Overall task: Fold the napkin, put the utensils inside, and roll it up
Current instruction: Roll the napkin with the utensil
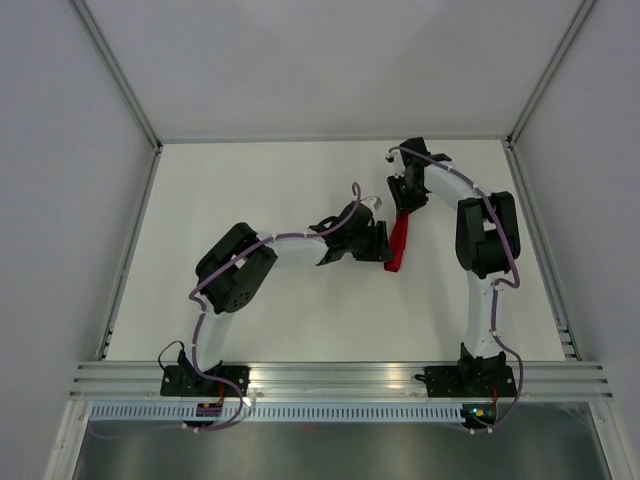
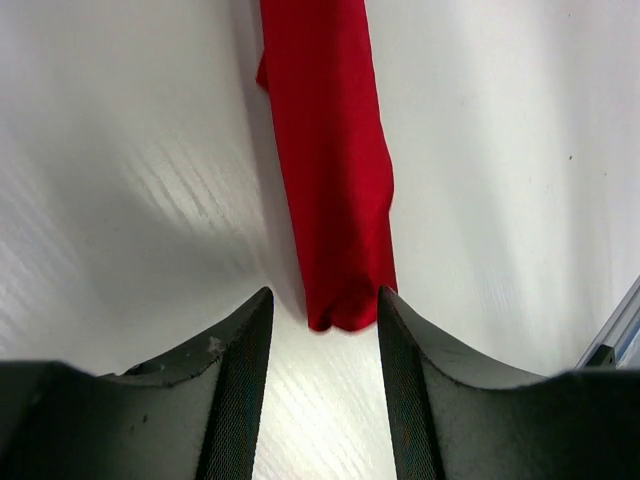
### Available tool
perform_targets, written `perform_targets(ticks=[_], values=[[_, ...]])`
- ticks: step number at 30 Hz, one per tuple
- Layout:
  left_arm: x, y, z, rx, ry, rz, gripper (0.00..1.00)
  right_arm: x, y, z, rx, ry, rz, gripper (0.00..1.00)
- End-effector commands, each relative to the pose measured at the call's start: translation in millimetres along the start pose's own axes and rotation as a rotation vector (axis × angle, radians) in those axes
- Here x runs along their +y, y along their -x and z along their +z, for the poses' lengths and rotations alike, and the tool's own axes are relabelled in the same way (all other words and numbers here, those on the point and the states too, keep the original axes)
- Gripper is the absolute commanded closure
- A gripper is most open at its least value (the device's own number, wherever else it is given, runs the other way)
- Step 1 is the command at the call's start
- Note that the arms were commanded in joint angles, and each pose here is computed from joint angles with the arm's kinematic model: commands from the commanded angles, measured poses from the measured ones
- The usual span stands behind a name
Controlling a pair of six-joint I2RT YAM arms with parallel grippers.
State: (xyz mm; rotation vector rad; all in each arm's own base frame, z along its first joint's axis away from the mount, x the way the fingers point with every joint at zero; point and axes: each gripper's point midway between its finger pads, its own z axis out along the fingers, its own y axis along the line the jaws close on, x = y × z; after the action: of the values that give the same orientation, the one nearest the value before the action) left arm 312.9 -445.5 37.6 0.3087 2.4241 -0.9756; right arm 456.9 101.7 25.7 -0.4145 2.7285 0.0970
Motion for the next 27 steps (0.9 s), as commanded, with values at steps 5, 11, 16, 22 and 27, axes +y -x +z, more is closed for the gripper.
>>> perform_targets(ticks=[5, 11, 16, 22, 27], values=[[-2, 4, -25, -0.019, 0.005, 0.047, 0.49, -8, 30, 15, -0.014, -0.160, -0.058, 0.54], [-2, 1, -24, -0.015, -0.010, 0.039, 0.50, -8, 38, 18, -0.028, -0.183, -0.064, 0.47], [-4, 4, -24, -0.021, -0.017, 0.040, 0.50, -9, 42, 13, -0.044, -0.186, -0.058, 0.45], [-3, 4, -25, -0.014, -0.025, 0.039, 0.50, -6, 50, 4, -0.067, -0.175, -0.043, 0.41], [-2, 12, -31, -0.025, -0.032, 0.043, 0.49, 0, 65, -17, -0.114, -0.125, -0.037, 0.35]])
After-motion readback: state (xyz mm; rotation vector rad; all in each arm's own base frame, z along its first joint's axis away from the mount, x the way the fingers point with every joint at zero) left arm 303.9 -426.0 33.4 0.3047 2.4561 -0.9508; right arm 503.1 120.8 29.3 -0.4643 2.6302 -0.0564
